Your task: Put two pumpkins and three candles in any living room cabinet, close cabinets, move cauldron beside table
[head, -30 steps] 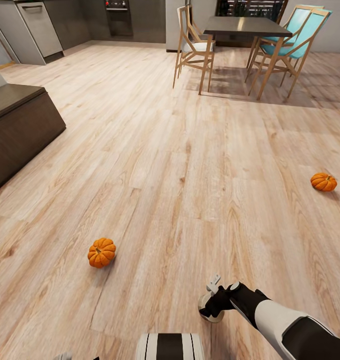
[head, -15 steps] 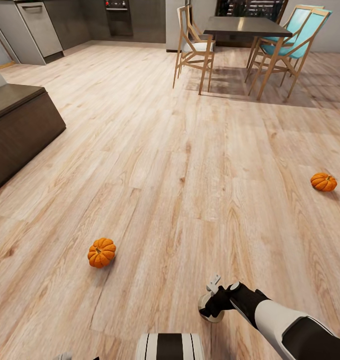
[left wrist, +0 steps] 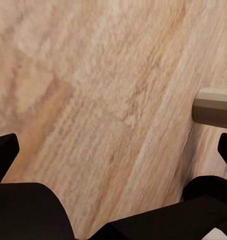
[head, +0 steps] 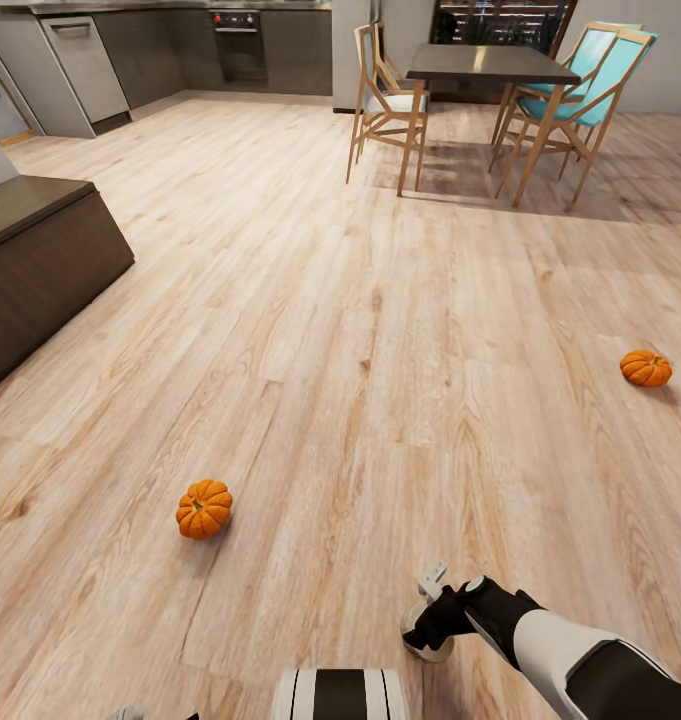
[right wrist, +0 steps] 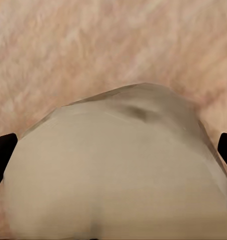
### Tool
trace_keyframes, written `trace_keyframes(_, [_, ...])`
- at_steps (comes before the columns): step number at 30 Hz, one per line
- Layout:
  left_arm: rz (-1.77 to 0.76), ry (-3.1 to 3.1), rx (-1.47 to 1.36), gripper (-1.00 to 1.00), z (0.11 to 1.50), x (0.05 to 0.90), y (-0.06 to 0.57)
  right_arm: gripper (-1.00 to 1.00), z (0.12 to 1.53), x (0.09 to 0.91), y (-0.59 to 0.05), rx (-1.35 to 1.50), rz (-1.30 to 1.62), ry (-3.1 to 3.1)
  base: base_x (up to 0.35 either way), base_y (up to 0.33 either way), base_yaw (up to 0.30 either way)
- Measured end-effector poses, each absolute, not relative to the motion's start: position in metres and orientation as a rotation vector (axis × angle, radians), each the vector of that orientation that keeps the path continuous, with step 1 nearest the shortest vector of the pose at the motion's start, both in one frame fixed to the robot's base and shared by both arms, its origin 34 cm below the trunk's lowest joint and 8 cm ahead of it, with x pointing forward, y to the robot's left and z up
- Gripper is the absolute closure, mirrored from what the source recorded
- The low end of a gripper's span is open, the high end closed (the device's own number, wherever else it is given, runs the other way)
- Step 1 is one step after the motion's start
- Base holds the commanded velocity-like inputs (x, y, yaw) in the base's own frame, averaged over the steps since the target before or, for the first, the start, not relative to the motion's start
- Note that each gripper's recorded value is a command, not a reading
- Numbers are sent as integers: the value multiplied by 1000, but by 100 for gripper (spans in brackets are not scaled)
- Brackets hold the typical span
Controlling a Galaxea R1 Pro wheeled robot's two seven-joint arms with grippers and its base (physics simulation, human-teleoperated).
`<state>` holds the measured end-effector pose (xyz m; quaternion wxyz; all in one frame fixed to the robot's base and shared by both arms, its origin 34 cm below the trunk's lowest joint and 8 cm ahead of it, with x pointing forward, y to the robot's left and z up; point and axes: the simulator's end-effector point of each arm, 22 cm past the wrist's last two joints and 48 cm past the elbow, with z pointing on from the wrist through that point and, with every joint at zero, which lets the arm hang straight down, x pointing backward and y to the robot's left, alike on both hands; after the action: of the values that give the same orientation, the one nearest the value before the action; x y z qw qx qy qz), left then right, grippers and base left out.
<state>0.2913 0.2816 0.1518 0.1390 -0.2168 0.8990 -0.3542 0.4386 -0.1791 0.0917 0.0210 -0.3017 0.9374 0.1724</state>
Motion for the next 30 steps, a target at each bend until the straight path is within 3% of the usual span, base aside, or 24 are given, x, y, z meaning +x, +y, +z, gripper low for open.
trace_keyframes(30, [-1035,2514,-564,-100,176,322,282,100,131,460,-177,-931,572,2846,0,0,0])
